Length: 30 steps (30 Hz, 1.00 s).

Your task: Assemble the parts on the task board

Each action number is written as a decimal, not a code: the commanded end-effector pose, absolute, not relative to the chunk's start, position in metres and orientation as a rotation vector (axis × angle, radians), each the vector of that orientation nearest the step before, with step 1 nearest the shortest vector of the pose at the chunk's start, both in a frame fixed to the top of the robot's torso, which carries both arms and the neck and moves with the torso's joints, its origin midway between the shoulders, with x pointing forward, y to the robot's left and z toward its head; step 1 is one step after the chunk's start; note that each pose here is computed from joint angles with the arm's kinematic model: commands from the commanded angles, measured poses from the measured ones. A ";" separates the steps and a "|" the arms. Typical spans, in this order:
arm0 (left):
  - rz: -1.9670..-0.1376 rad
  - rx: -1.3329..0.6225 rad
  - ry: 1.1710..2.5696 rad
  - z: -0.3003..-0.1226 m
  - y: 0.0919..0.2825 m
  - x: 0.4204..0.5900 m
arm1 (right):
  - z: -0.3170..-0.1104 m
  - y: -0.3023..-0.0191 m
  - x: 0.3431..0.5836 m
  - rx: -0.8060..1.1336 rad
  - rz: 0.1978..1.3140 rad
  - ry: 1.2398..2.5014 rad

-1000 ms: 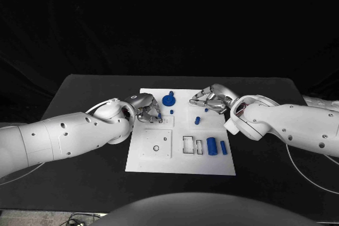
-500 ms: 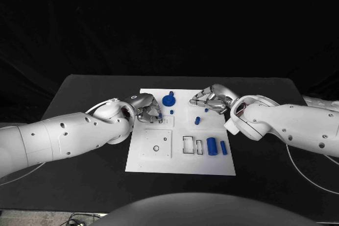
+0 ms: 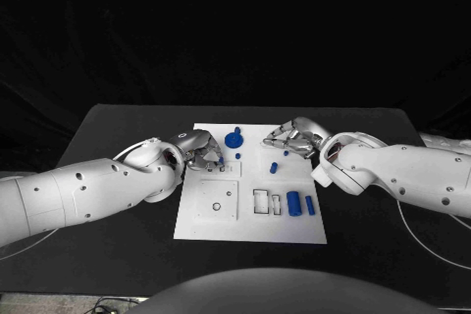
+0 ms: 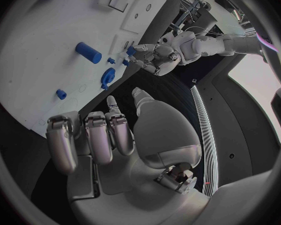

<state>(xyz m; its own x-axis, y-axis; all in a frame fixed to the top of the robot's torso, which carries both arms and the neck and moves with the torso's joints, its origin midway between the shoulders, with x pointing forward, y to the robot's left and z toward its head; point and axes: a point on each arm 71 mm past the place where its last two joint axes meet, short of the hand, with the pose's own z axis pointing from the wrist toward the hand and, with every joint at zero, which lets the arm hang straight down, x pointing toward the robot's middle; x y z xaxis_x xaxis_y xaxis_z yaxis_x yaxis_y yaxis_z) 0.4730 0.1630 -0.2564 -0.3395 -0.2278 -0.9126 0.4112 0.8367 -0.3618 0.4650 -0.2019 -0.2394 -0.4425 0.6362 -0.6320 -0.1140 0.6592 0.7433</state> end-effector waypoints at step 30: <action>-0.697 0.204 2.033 -0.244 0.152 0.475 | -0.242 -0.198 0.464 0.395 0.910 1.869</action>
